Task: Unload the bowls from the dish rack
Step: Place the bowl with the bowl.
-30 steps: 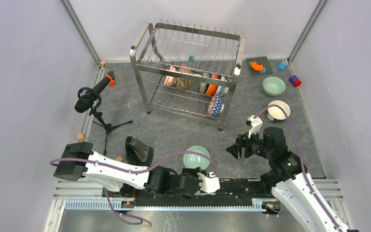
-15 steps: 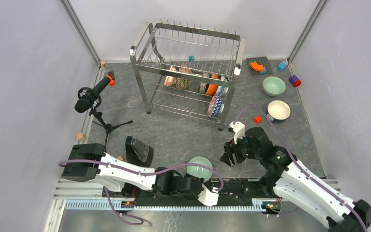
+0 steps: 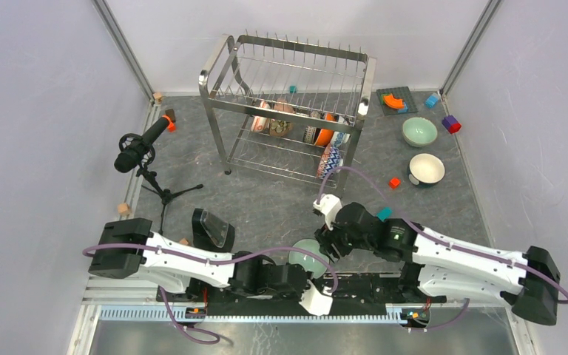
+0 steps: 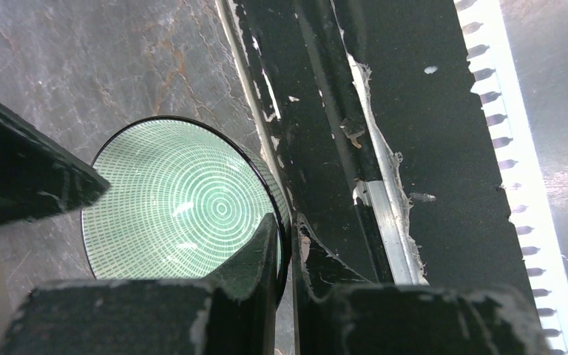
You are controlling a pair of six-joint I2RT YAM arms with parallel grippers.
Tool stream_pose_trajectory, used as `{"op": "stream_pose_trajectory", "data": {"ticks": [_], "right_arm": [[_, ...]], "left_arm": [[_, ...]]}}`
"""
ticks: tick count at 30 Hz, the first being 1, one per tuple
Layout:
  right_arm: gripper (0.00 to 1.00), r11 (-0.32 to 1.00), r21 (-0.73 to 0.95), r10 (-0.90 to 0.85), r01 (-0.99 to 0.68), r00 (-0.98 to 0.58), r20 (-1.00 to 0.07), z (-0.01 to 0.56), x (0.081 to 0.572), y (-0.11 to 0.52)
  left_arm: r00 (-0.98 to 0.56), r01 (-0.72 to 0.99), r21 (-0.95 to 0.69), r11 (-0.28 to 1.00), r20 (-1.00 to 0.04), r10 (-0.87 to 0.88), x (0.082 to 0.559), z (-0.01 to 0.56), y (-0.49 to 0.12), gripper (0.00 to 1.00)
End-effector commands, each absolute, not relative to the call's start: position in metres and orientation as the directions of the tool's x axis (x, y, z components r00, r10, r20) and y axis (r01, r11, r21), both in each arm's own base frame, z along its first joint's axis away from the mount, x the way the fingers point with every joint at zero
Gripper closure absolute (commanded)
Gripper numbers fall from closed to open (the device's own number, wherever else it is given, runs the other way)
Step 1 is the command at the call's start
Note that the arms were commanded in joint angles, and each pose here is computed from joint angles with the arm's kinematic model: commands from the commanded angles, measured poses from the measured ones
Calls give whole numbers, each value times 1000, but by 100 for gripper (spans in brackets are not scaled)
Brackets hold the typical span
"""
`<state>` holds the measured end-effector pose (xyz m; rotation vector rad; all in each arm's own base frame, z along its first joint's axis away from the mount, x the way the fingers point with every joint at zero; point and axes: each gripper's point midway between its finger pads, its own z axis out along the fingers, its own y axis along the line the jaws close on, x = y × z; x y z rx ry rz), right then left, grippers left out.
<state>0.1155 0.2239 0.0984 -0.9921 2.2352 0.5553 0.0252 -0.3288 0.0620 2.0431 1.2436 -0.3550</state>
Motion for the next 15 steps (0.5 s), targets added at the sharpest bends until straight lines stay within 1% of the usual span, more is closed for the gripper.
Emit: {"op": "stream_pose_trajectory", "data": {"ticks": [1, 11, 15], "right_arm": [[33, 639, 75, -490, -765, -481, -728, 114, 130, 243], [44, 623, 46, -534, -781, -468, -705, 107, 135, 252], [51, 616, 57, -532, -786, -468, -705, 106, 133, 255]], "left_arm": [[557, 822, 494, -283, -595, 580, 27, 93, -342, 98], [554, 825, 499, -265, -623, 553, 25, 101, -343, 98], [551, 827, 498, -261, -624, 555, 26, 100, -344, 98]]}}
